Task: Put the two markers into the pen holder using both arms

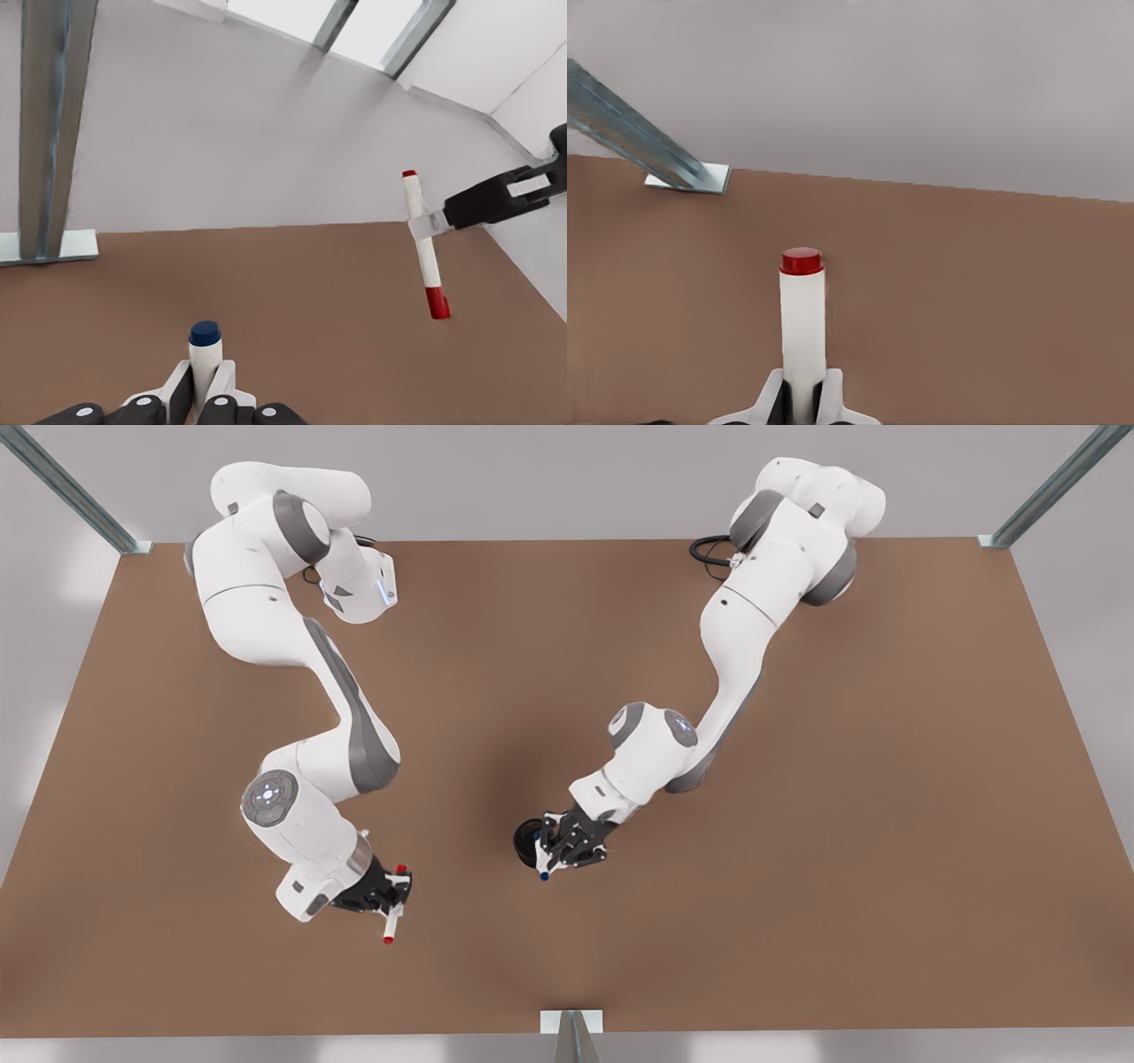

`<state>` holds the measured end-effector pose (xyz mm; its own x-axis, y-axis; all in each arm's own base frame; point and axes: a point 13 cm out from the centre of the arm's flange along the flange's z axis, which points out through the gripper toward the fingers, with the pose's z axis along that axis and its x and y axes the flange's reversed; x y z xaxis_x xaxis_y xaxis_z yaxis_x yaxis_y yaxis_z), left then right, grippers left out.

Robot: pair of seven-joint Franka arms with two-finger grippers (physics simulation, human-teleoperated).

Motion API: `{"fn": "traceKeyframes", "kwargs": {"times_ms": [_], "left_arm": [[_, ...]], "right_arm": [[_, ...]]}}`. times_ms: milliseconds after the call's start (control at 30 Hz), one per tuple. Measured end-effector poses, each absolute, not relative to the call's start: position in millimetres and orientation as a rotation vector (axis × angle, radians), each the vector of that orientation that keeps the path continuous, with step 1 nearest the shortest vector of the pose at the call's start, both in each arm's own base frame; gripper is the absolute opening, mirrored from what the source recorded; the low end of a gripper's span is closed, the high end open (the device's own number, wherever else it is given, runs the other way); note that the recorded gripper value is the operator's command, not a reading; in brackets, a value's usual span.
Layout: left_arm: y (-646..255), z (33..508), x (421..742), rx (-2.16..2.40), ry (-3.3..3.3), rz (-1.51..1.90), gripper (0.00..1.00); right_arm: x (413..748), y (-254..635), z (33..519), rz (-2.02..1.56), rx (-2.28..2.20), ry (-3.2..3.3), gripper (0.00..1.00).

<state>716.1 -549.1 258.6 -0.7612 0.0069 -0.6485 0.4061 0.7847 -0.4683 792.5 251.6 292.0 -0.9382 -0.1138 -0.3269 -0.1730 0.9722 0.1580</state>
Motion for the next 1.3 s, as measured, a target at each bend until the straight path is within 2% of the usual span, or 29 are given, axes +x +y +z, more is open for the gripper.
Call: {"fn": "traceKeyframes", "kwargs": {"times_ms": [133,233,267,300,333,467,500,533,600,633,700,767,867,967,1033,1067,1200,1300], "left_arm": [[-556,250,714,0.328,2.245,-0.776,0.21],[-565,239,701,0.371,2.223,-0.756,0.21],[-569,237,695,0.388,2.218,-0.752,0.30],[-571,235,691,0.403,2.213,-0.746,0.73],[-573,235,688,0.416,2.209,-0.741,1.00],[-581,221,666,0.469,2.214,-0.723,1.00],[-566,240,678,0.454,2.202,-0.716,1.00],[-526,270,711,0.391,2.200,-0.718,1.00],[-383,318,790,0.188,2.246,-0.754,1.00],[-303,331,817,0.117,2.283,-0.741,1.00],[-152,342,840,0.027,2.396,-0.661,1.00],[-95,377,816,0.157,2.550,-0.486,1.00],[-72,423,748,0.280,2.780,-0.275,1.00],[-51,457,690,0.270,2.934,-0.091,1.00],[-40,454,634,0.210,3.042,-0.011,1.00],[-41,453,618,0.199,3.071,-0.013,1.00],[-34,429,603,0.143,3.167,-0.035,1.00],[-29,418,599,0.110,3.205,-0.042,1.00]], "right_arm": [[786,304,297,0.291,-0.292,2.743,0.21],[784,330,301,0.308,-0.320,2.703,0.21],[785,333,301,0.314,-0.320,2.693,0.21],[786,335,301,0.318,-0.317,2.682,0.21],[788,337,302,0.322,-0.315,2.674,0.21],[791,340,304,0.335,-0.305,2.651,0.21],[791,340,305,0.337,-0.303,2.647,0.21],[790,344,307,0.340,-0.306,2.642,0.21],[782,365,308,0.324,-0.350,2.628,0.21],[777,377,309,0.311,-0.375,2.621,0.21],[766,398,306,0.286,-0.420,2.612,0.21],[743,435,300,0.236,-0.508,2.596,0.21],[712,478,289,0.118,-0.622,2.557,0.21],[706,479,272,0.002,-0.641,2.529,0.21],[701,475,261,-0.051,-0.634,2.520,0.21],[697,476,255,-0.075,-0.636,2.512,0.21],[675,485,234,-0.145,-0.639,2.482,0.21],[672,486,227,-0.156,-0.593,2.460,0.21]]}}
